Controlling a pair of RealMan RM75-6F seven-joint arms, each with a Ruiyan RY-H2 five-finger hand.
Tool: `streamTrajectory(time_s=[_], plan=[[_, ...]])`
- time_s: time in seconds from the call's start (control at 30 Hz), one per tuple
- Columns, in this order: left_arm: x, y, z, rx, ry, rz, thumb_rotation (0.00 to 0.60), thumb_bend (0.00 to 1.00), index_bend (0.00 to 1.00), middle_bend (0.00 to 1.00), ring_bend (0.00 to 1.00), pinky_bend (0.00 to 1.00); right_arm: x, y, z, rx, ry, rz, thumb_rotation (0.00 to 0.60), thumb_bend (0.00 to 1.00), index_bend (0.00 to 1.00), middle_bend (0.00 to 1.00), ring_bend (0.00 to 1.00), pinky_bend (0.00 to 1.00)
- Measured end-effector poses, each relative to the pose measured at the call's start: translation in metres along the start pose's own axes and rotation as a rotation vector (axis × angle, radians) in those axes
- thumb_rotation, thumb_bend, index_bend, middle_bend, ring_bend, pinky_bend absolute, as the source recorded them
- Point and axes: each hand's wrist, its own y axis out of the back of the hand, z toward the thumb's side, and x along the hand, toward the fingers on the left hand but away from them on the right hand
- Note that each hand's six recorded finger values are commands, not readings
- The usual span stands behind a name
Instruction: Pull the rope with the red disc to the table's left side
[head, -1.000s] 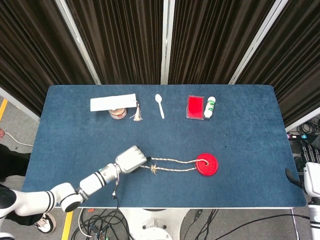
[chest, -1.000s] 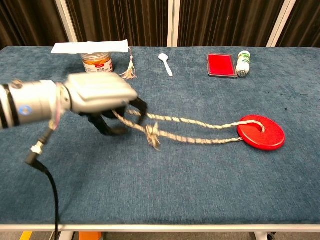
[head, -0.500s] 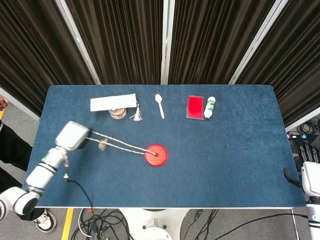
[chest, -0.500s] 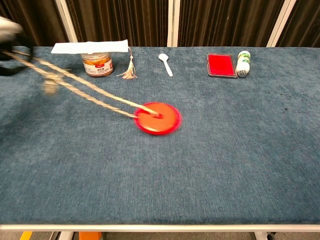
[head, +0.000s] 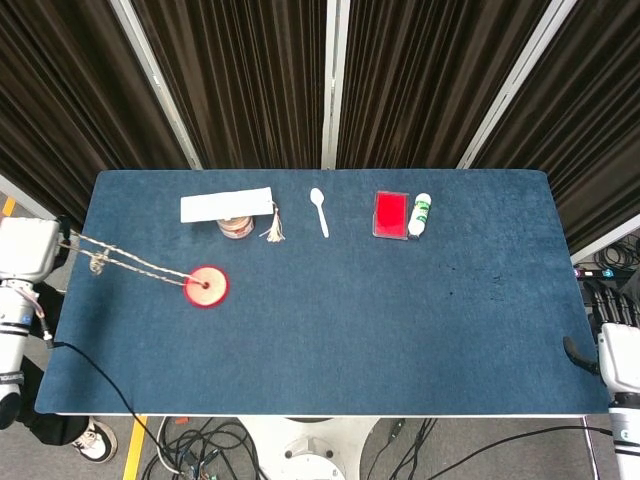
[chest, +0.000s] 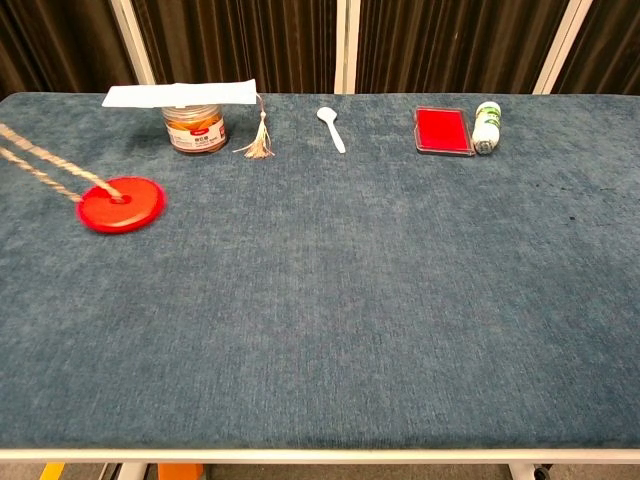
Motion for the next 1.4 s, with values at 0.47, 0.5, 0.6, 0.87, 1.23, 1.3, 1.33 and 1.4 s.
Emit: streamTrajectory(time_s=[0.47, 0.5, 0.6, 0.87, 1.23, 1.3, 1.33, 1.4], plan=[[-0.012, 0.01, 0.022, -0.139, -0.037, 0.049, 0.6, 0.49, 0.72, 1.0, 0.83, 0.72, 0.0, -0.007, 0.001, -0.001, 0.001, 0.015, 0.6, 0.24, 0.0, 0.04, 0.0, 0.0], [-0.014, 0.01, 0.032, -0.194, -0.071, 0.046, 0.6, 0.46, 0.7, 0.99, 0.79, 0.68, 0.0, -0.007, 0.001, -0.001, 0.002, 0.015, 0.6, 0.24, 0.0, 0.04, 0.0, 0.0], [-0.02, 0.009, 0.058, -0.332, -0.177, 0.013, 0.6, 0.25, 0.41, 0.67, 0.42, 0.46, 0.0, -0.006, 0.001, 0.0, 0.001, 0.014, 0.6, 0.24, 0.0, 0.04, 0.0, 0.0], [-0.036, -0.014, 0.1, -0.349, -0.382, -0.192, 0.6, 0.02, 0.06, 0.0, 0.0, 0.14, -0.001, -0.008, -0.003, -0.002, -0.013, 0.023, 0.6, 0.24, 0.0, 0.04, 0.0, 0.0], [-0.068, 0.018, 0.078, -0.23, -0.357, -0.042, 0.6, 0.03, 0.06, 0.0, 0.0, 0.14, -0.001, -0.007, -0.002, -0.011, -0.008, 0.013, 0.6, 0.24, 0.0, 0.04, 0.0, 0.0], [-0.082, 0.015, 0.065, -0.24, -0.311, -0.028, 0.6, 0.03, 0.06, 0.0, 0.0, 0.14, -0.001, -0.006, -0.002, -0.013, -0.008, 0.009, 0.6, 0.24, 0.0, 0.04, 0.0, 0.0], [-0.089, 0.013, 0.059, -0.244, -0.288, -0.024, 0.6, 0.03, 0.06, 0.0, 0.0, 0.15, -0.001, -0.005, -0.002, -0.017, -0.008, 0.007, 0.6, 0.24, 0.0, 0.04, 0.0, 0.0], [-0.107, 0.006, 0.045, -0.261, -0.229, -0.02, 0.6, 0.03, 0.06, 0.0, 0.0, 0.14, 0.0, -0.003, -0.001, -0.021, -0.006, 0.001, 0.6, 0.24, 0.0, 0.04, 0.0, 0.0]])
